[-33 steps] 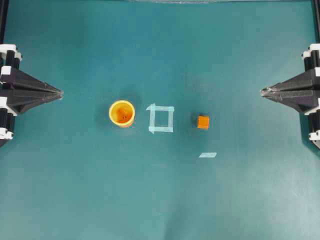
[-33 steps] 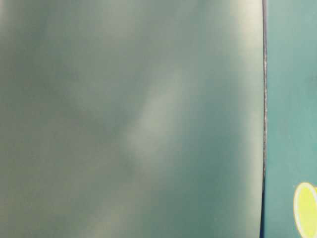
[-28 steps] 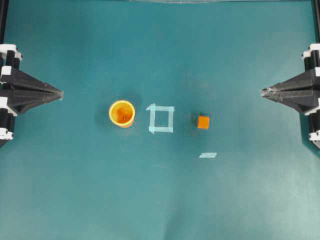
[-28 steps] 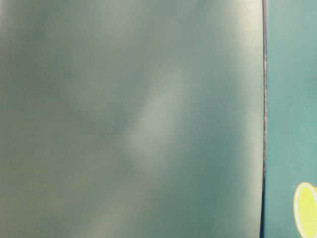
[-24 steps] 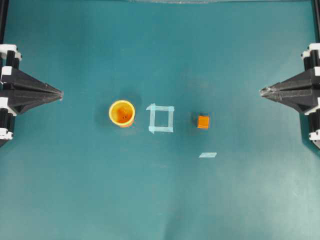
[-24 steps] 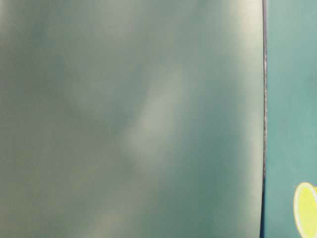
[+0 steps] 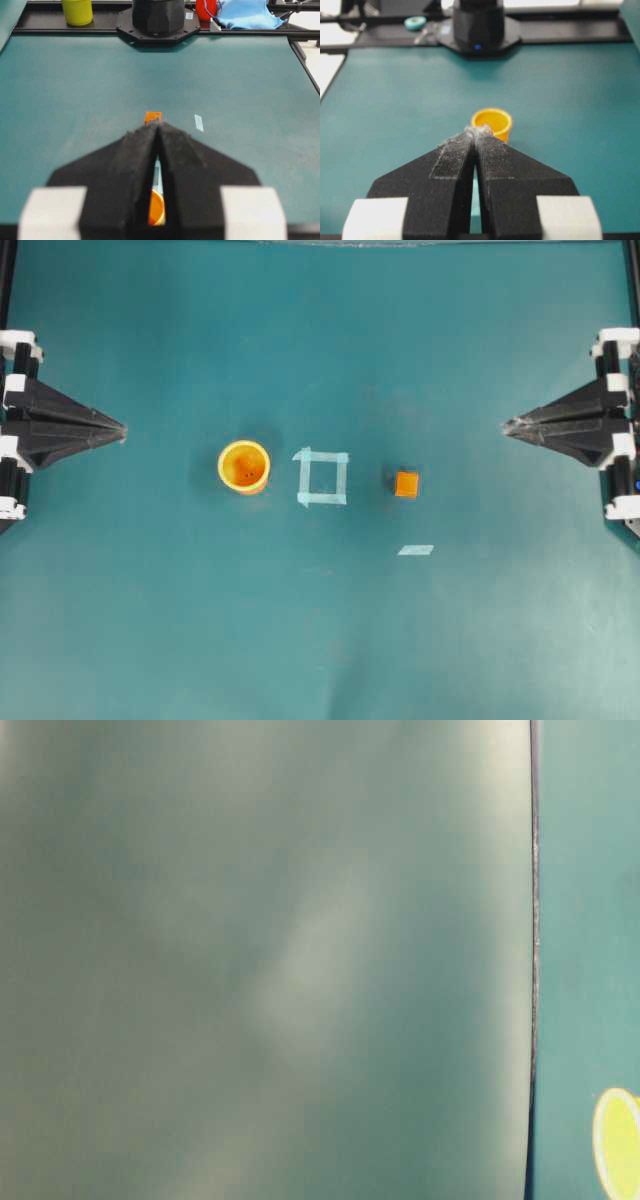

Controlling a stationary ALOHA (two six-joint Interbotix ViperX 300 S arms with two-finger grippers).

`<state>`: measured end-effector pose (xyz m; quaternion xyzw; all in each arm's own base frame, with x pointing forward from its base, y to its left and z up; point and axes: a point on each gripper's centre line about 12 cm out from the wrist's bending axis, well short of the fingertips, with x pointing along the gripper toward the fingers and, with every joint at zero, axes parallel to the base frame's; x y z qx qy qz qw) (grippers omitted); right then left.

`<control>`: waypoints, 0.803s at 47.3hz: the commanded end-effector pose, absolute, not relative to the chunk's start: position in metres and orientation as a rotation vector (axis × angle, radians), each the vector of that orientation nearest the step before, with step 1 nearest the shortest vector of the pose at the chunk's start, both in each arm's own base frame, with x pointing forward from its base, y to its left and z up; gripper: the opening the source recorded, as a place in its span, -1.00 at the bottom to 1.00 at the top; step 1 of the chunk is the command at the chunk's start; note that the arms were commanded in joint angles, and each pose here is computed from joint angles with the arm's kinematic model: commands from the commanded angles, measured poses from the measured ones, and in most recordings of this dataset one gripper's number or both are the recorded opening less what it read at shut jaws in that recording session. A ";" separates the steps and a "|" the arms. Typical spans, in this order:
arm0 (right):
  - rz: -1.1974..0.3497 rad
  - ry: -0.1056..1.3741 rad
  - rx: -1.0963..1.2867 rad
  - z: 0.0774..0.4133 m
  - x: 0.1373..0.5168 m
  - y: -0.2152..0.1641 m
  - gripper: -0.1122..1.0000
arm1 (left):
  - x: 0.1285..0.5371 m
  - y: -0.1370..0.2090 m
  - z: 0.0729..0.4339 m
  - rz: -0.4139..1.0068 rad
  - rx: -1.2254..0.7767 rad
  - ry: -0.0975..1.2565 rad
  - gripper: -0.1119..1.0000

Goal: Move the block backward with right arm.
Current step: 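Open the right gripper and start moving it toward the orange cube, then move the open right gripper left and lower it around the orange cube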

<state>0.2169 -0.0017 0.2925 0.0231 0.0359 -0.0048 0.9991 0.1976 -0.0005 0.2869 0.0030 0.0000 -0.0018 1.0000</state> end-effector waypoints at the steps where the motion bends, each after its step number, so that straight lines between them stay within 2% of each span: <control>1: -0.014 0.060 0.049 0.303 0.225 -0.003 -0.71 | 0.200 -0.001 0.297 -0.005 0.004 -0.020 -0.80; 12: -0.036 0.149 0.051 0.294 0.247 -0.008 -0.02 | 0.200 -0.001 0.298 -0.005 0.004 -0.012 -0.79; 18: -0.051 0.252 0.054 0.280 0.262 -0.012 0.19 | 0.200 -0.001 0.298 -0.004 0.004 -0.011 -0.80; 38: -0.076 0.621 0.067 0.208 0.311 -0.020 0.22 | 0.200 -0.001 0.299 -0.005 0.003 -0.012 -0.80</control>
